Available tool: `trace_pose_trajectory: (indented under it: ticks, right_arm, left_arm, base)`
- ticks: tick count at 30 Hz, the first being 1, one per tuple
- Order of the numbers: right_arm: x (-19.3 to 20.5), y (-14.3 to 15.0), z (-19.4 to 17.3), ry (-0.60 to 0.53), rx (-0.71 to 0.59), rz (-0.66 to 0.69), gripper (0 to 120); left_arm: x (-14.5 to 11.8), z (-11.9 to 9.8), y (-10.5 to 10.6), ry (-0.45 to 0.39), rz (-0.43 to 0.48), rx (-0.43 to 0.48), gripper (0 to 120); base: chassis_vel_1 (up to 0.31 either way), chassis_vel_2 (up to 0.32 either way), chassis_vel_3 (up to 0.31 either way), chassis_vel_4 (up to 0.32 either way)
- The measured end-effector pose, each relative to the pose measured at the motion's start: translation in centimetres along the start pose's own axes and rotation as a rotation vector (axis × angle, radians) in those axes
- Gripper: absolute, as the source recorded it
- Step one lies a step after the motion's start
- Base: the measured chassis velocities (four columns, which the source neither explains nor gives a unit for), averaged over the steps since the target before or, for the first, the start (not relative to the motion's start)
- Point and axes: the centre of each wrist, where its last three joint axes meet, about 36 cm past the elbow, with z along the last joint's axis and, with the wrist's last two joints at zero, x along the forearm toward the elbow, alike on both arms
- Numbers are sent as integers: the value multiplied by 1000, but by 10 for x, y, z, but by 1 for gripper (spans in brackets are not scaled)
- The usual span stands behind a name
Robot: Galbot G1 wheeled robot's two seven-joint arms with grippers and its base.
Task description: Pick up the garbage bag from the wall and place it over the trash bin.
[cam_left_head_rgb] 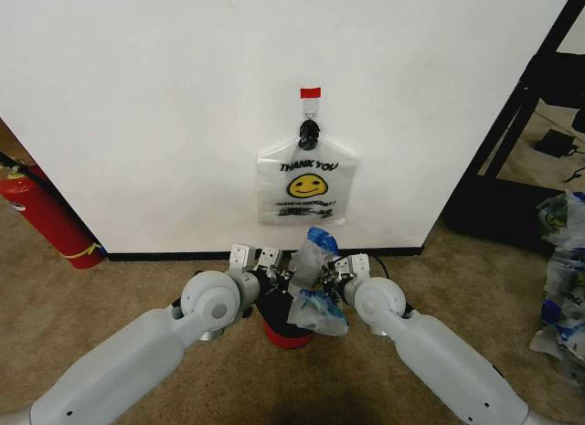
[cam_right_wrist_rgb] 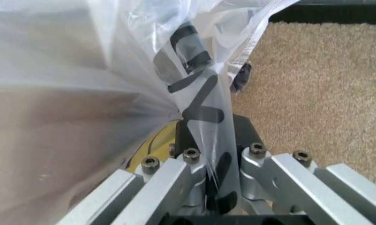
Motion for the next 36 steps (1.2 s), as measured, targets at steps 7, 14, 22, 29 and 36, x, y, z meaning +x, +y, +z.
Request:
trace_pose_trajectory:
  ticks: [7,14,22,29,36]
  right_arm:
    - [23,-9,-3,-38,-43,-18,1]
    - [54,-10,-6,-101,-92,-82,1]
    - [78,-19,-2,-190,-154,-121,1]
    - [84,-19,12,-218,-164,-141,1]
    - [89,-21,12,-244,-176,-152,1]
  left_arm:
    - [14,-7,5,-28,-14,-10,0]
    - [33,-19,0,-54,-14,-43,0]
    - [51,-32,6,-78,-42,-61,0]
    - [73,-46,19,-93,-93,-79,0]
    - [85,-37,38,-66,-144,-60,0]
  base:
    - [0,0,0,0]
    - [0,0,0,0]
    - [0,0,0,0]
    - [0,0,0,0]
    - [0,0,0,0]
